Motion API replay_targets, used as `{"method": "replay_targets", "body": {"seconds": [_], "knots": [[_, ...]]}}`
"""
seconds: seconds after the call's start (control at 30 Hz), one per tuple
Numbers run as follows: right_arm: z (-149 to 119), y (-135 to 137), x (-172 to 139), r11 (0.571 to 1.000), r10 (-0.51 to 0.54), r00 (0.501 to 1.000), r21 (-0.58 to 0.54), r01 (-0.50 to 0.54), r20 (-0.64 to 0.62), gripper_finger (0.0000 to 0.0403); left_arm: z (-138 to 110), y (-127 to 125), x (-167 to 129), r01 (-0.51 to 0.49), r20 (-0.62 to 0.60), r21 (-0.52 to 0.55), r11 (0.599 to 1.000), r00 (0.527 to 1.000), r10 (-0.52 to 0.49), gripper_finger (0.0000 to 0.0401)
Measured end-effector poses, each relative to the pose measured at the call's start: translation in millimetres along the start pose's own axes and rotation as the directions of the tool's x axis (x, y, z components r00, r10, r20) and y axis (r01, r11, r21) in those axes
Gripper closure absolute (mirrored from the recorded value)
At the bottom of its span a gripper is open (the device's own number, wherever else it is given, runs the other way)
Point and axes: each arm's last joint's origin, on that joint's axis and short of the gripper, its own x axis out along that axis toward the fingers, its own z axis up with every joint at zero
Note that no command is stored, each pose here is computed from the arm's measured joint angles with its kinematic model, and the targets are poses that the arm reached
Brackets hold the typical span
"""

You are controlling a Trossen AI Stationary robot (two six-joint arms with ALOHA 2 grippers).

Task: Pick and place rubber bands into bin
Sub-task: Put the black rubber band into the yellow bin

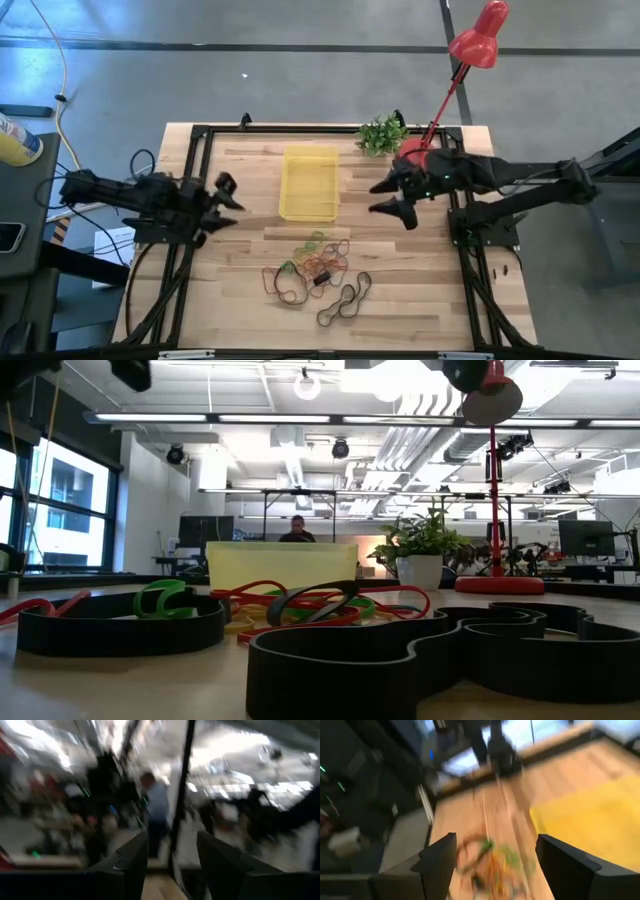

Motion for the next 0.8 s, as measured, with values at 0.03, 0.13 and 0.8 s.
{"method": "replay_targets", "body": {"seconds": [0.03,0.13,0.8], "knots": [[1,4,0,1.0,-0.004,0.999,-0.003,0.004,-0.046,0.0142,2,-1,6,0.035,-0.051,-0.022,0.999,0.998,-0.036,0.0245],[-3,16,-2,1.0,-0.02,0.983,-0.013,0.018,-0.185,0.0142,8,-4,21,0.133,-0.197,-0.096,0.986,0.969,-0.15,0.0245],[-132,30,51,0.972,-0.029,0.921,0.203,0.116,-0.389,0.016,-47,-6,53,-0.023,-0.735,-0.267,0.963,0.652,-0.188,0.0245]]}}
